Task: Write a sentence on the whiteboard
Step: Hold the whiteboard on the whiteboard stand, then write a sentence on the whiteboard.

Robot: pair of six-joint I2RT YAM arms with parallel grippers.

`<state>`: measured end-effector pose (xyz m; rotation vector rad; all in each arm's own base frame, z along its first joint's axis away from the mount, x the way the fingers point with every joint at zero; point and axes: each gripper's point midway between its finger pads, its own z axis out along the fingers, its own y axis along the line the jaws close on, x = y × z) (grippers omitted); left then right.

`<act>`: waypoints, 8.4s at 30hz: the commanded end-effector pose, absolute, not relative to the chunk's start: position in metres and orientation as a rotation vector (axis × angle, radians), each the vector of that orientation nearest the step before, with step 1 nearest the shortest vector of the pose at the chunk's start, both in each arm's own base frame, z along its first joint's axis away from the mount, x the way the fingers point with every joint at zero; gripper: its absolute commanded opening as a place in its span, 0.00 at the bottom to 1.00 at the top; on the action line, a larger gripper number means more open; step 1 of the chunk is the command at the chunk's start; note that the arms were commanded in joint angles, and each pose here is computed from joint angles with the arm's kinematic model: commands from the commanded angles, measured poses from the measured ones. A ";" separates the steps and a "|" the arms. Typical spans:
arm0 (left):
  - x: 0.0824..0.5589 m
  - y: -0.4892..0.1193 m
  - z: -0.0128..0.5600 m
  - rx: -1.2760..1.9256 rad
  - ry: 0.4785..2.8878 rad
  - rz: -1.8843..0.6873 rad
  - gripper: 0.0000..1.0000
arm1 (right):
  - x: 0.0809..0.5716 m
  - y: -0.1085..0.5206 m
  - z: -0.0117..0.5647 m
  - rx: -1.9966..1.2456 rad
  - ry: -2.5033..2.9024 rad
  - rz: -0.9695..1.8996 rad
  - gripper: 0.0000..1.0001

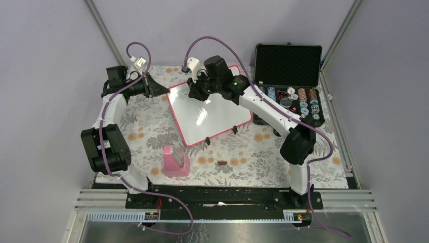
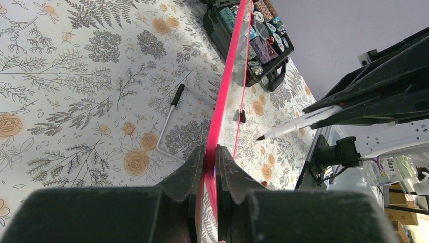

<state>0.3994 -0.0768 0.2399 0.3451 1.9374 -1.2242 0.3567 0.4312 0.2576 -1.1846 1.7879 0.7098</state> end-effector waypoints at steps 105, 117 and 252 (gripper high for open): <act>0.399 -0.091 0.253 0.491 1.879 -1.125 0.00 | 0.350 0.431 0.232 -1.304 1.834 0.577 0.00; 0.398 -0.091 0.255 0.495 1.877 -1.120 0.00 | 0.343 0.421 0.256 -1.303 1.791 0.610 0.00; 0.396 -0.093 0.254 0.514 1.877 -1.098 0.00 | 0.391 0.418 0.244 -1.231 1.847 0.521 0.00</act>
